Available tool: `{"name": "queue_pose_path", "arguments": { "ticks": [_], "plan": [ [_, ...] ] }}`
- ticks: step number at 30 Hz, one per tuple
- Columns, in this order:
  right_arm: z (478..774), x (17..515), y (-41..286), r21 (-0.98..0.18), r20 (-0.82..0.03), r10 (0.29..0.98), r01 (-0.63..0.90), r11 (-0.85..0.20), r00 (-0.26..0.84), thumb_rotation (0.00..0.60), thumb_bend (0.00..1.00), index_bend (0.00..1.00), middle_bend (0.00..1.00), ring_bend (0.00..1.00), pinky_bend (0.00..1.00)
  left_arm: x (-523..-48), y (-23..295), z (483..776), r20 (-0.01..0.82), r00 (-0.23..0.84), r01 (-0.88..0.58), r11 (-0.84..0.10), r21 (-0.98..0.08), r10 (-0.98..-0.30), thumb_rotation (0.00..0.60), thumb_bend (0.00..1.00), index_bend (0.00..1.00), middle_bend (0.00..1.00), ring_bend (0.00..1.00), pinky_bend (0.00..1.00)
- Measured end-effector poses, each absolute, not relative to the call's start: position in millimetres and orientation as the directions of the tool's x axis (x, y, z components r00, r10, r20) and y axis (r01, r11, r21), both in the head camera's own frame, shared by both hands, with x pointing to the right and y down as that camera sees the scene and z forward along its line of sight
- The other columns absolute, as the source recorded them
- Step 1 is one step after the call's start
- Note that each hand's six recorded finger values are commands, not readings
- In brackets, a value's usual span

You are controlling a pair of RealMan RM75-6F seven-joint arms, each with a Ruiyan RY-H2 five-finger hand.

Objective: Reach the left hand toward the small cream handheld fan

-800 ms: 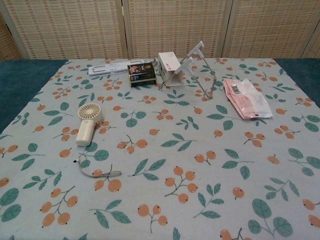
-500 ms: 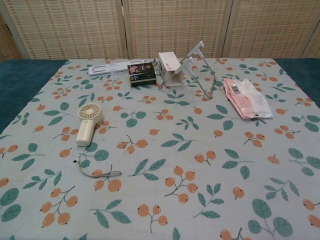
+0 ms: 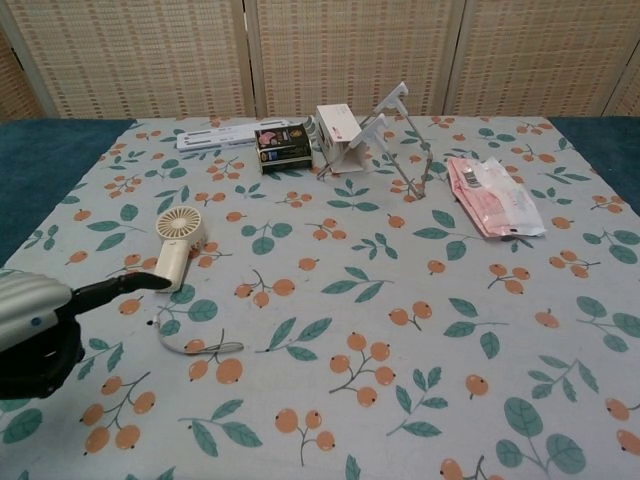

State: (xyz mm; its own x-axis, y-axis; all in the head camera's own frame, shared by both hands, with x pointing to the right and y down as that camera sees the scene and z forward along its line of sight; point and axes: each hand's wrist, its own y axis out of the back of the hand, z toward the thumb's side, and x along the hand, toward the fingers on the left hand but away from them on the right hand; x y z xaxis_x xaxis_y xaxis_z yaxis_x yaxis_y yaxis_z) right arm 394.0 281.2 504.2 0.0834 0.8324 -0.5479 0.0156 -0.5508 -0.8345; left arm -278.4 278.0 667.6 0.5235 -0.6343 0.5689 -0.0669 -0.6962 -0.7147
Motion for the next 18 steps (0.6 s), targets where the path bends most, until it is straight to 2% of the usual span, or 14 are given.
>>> {"name": "queue_pose_path", "arguments": {
  "ticks": [7,11,18],
  "plan": [
    [509.4,394.6,278.8,-0.839,-0.543,0.837,-0.005,-0.544,0.073,0.6,0.12,0.0,0.0,0.0,0.0,-258.2,234.7,697.4,0.593,0.465,-0.019,-0.677,-0.735,-0.657,0.6,0.88,0.01,1.0,1.0,1.0],
    [510.6,396.4,278.2,-0.838,-0.544,0.836,-0.008,-0.545,0.064,0.6,0.12,0.0,0.0,0.0,0.0,-254.6,230.2,700.7,0.592,0.465,-0.006,-0.671,-0.741,-0.658,0.6,0.92,0.02,1.0,1.0,1.0],
    [510.5,400.7,275.7,-0.839,-0.544,0.838,-0.013,-0.544,0.043,0.6,0.12,0.0,0.0,0.0,0.0,-255.4,216.5,718.0,0.608,0.43,0.09,-0.638,-0.765,-0.668,0.6,0.91,0.04,1.0,1.0,1.0]
  ]
}}
